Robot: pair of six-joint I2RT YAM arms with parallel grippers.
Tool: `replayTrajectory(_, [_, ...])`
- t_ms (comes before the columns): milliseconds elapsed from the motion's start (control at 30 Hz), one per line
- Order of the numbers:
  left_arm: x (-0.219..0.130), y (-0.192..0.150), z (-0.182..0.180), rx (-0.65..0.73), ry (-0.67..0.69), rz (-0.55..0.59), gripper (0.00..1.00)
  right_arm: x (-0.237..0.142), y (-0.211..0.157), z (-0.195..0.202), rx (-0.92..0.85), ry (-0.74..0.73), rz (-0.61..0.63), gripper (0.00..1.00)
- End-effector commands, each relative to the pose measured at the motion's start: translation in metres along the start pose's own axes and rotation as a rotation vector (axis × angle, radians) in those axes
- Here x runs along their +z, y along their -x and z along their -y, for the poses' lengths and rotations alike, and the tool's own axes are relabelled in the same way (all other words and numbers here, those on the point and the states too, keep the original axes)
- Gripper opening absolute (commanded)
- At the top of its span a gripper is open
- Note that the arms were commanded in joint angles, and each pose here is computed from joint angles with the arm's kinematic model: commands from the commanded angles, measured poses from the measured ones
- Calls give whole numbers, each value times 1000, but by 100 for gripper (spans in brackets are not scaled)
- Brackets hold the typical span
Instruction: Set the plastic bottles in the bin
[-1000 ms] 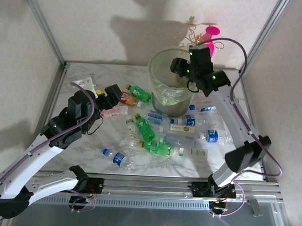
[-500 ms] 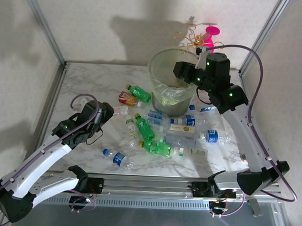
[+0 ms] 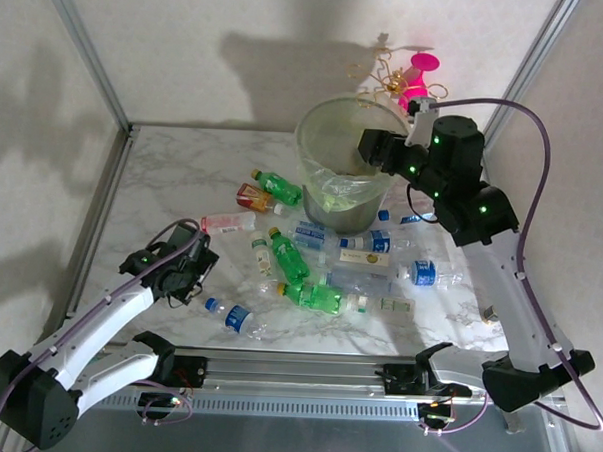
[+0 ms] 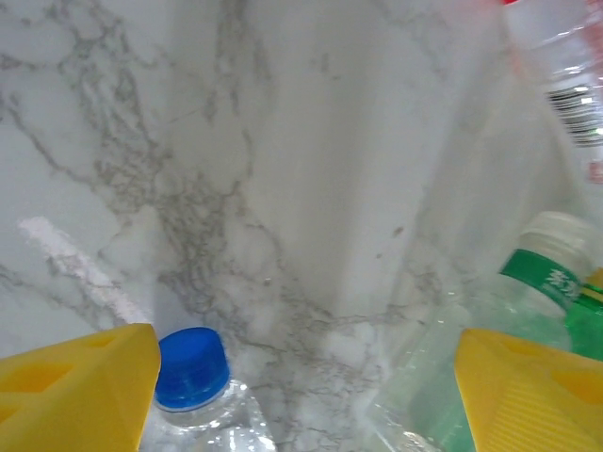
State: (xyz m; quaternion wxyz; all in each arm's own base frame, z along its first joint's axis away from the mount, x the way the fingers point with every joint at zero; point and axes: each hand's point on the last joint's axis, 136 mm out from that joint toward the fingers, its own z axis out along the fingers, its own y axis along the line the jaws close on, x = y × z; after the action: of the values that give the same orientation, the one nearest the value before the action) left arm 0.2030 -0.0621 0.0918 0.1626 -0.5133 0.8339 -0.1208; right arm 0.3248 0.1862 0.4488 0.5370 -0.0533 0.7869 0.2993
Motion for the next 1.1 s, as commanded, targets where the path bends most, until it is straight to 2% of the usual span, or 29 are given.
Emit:
replayTrajectory(0, [5, -14, -34, -132, 130, -65, 82, -15, 3, 5, -17, -38, 26, 54])
replayTrajectory(433, [10, -27, -76, -161, 261, -114, 85, -18, -2, 10, -2, -62, 10, 54])
replayTrajectory(733, [15, -44, -76, -175, 255, -177, 87, -23, -12, 13, 41, -63, 1, 53])
replayTrajectory(1067, [32, -52, -64, -197, 191, -170, 81, -30, -16, 10, 49, -61, -2, 53])
